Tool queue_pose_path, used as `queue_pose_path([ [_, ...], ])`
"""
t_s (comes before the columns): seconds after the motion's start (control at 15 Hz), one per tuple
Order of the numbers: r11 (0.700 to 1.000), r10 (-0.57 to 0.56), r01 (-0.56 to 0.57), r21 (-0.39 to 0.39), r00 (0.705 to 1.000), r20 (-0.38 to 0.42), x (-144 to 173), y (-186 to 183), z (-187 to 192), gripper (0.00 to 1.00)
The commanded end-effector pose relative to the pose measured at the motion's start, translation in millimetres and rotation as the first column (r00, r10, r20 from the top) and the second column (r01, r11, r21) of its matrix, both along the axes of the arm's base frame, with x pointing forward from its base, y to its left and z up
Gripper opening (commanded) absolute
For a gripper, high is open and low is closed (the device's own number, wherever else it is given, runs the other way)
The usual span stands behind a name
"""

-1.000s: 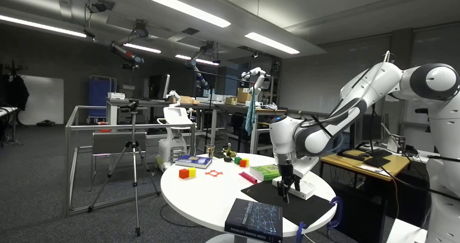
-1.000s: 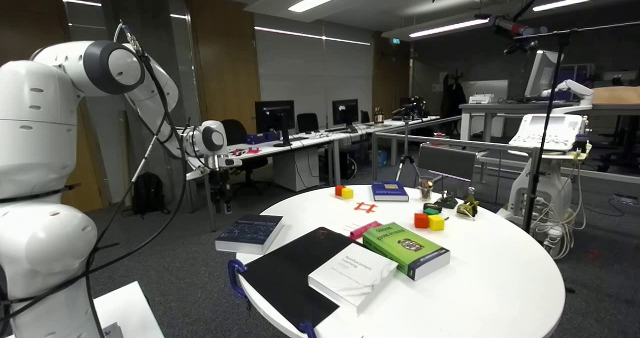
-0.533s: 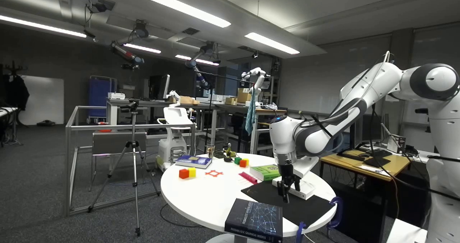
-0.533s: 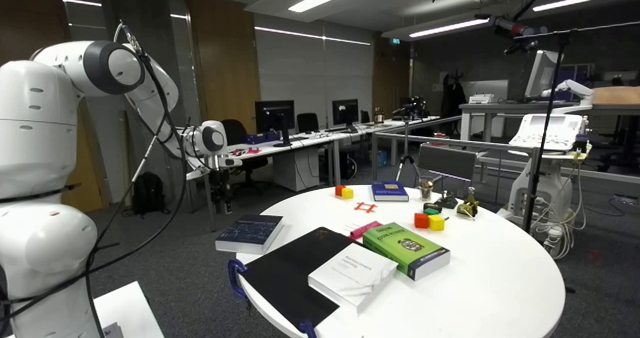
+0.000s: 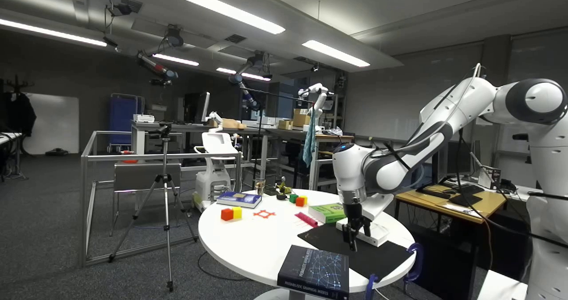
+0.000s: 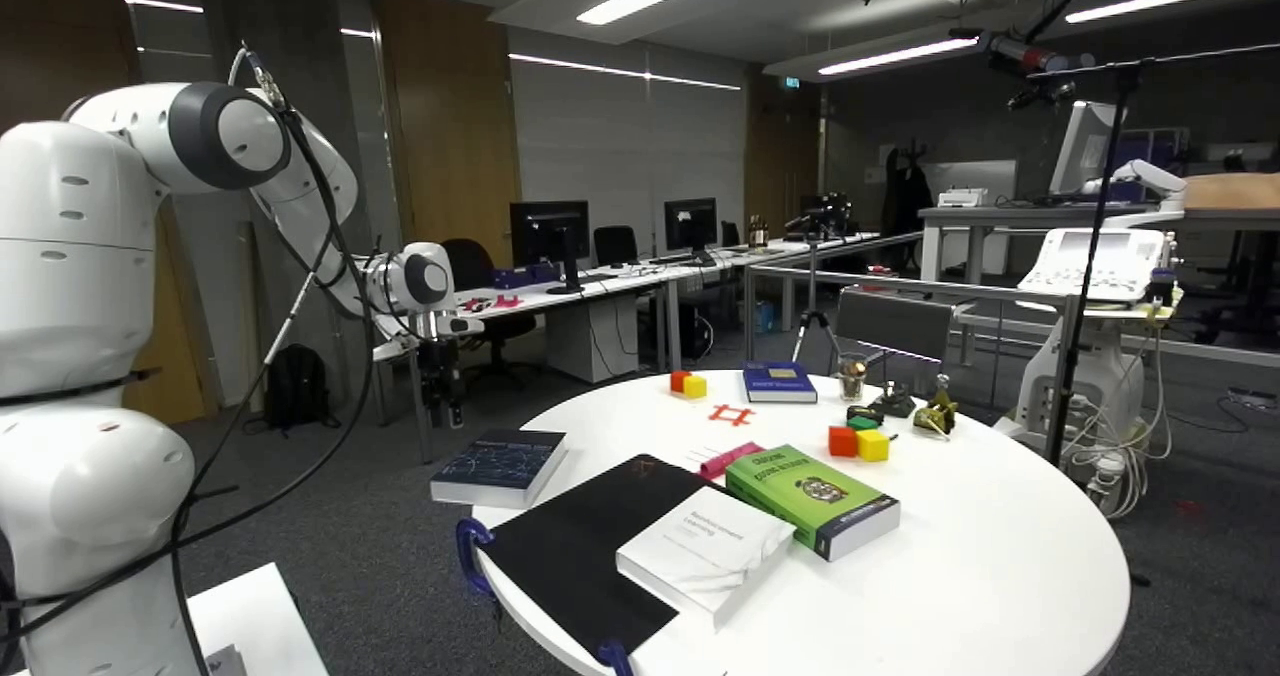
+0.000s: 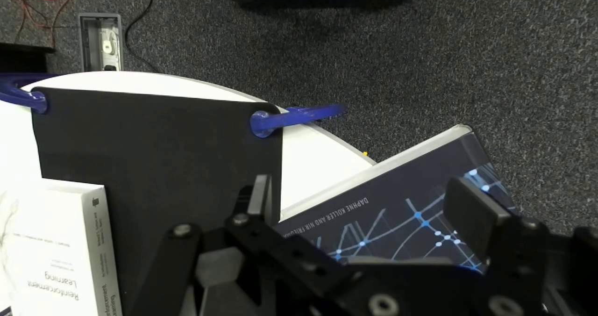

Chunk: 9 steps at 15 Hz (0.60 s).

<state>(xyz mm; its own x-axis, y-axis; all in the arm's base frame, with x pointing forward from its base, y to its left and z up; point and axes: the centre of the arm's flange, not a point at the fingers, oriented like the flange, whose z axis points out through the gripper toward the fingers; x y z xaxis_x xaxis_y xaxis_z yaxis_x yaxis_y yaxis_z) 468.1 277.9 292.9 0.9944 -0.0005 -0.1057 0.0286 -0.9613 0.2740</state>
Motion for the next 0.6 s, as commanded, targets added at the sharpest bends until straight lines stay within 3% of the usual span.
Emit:
queue_pose_path([
  [0.0, 0.999, 0.019, -0.017, -0.039, 0.999, 0.05, -2.1, 27.9, 2.0, 1.0],
  [0.27, 0.979, 0.164, -0.15, -0.137, 0.982, 0.095, -11.3, 87.4, -2.0, 1.0],
  [0.53, 0.928, 0.313, -0.288, -0.238, 0.947, 0.075, -19.2, 140.4, -20.1, 1.0],
])
